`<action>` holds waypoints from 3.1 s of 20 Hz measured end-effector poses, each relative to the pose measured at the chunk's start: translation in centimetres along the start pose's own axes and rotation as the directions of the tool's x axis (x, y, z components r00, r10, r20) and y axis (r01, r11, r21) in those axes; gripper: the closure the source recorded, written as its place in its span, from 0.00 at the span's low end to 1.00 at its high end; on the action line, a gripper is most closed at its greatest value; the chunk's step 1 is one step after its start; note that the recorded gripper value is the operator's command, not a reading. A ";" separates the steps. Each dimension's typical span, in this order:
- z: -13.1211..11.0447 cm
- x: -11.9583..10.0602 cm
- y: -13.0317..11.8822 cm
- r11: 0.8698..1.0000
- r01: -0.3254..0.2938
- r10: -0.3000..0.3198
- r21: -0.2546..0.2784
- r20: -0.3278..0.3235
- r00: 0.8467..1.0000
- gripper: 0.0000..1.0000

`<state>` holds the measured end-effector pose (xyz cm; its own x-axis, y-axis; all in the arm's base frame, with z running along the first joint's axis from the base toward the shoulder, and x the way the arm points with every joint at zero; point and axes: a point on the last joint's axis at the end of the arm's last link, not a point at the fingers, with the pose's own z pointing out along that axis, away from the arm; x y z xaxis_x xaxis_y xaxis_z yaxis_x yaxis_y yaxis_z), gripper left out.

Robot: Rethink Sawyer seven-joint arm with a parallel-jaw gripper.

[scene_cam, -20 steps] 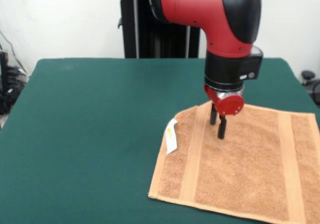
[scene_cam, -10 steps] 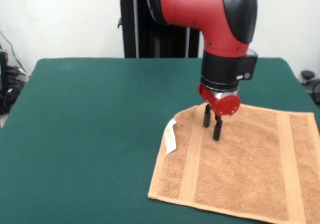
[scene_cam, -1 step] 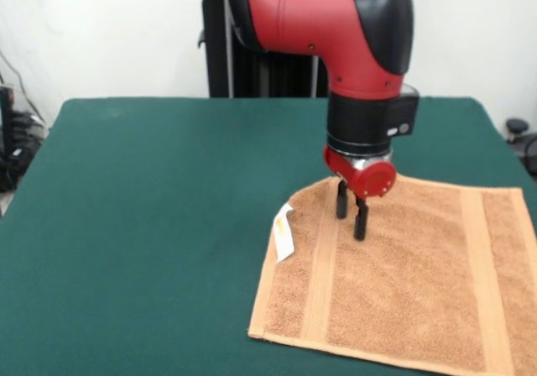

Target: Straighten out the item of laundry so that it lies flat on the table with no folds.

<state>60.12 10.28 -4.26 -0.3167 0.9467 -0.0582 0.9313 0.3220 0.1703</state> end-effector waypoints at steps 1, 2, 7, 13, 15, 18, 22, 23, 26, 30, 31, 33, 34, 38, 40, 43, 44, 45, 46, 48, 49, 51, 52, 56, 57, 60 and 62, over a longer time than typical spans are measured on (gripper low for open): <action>0.0 -0.2 0.0 1.000 0.008 -0.008 -0.005 -0.008 1.000 0.00; 0.0 -0.4 -0.1 1.000 0.018 -0.019 -0.011 -0.019 1.000 0.00; 0.1 -1.0 -0.3 0.998 0.060 -0.062 -0.033 -0.064 0.996 0.00; 0.1 -1.7 -0.7 0.993 0.101 -0.108 -0.065 -0.112 0.988 0.00; 0.0 -1.8 -0.8 0.991 0.113 -0.122 -0.074 -0.118 0.986 0.00; 0.0 -1.9 -0.9 0.989 0.127 -0.136 -0.082 -0.121 0.983 0.00; 0.0 -1.8 -1.0 0.984 0.153 -0.163 -0.091 -0.118 0.980 0.00; -0.1 -1.7 -1.1 0.982 0.163 -0.173 -0.093 -0.115 0.978 0.00; -0.1 -1.5 -1.2 0.975 0.196 -0.206 -0.101 -0.099 0.974 0.00; -0.2 -1.5 -1.5 0.962 0.246 -0.256 -0.120 -0.082 0.963 0.00; -0.2 -1.5 -1.6 0.960 0.252 -0.262 -0.123 -0.081 0.962 0.00; -0.2 -1.6 -1.6 0.956 0.265 -0.276 -0.130 -0.082 0.958 0.00; -0.2 -1.7 -1.7 0.953 0.272 -0.284 -0.135 -0.083 0.955 0.00; -0.2 -2.1 -1.9 0.944 0.292 -0.307 -0.153 -0.085 0.948 0.00; -0.2 -2.3 -2.1 0.939 0.303 -0.320 -0.164 -0.088 0.943 0.00; -0.2 -2.4 -2.2 0.934 0.312 -0.330 -0.173 -0.090 0.940 0.00; -0.2 -2.5 -2.2 0.932 0.315 -0.334 -0.177 -0.091 0.938 0.00; -0.2 -2.5 -2.3 0.931 0.319 -0.338 -0.179 -0.089 0.937 0.00; -0.2 -2.6 -2.3 0.929 0.323 -0.342 -0.181 -0.088 0.936 0.00; -0.2 -2.9 -2.5 0.925 0.332 -0.351 -0.184 -0.083 0.933 0.00; -0.2 -3.0 -2.5 0.925 0.332 -0.352 -0.185 -0.082 0.933 0.00; -0.2 -3.6 -2.6 0.926 0.327 -0.346 -0.187 -0.081 0.935 0.00; -0.2 -4.0 -2.7 0.928 0.322 -0.342 -0.188 -0.079 0.936 0.00; -0.3 -6.2 -3.2 0.938 0.295 -0.311 -0.182 -0.067 0.948 0.00; -0.3 -6.9 -3.6 0.941 0.292 -0.306 -0.173 -0.059 0.950 0.00; -0.6 -8.0 -4.2 0.943 0.293 -0.302 -0.155 -0.040 0.952 0.00; -0.9 -9.4 -5.2 0.948 0.290 -0.295 -0.130 -0.018 0.955 0.00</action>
<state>58.08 -0.30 -3.71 -0.5804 0.8096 -0.0877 0.7678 0.5800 0.2722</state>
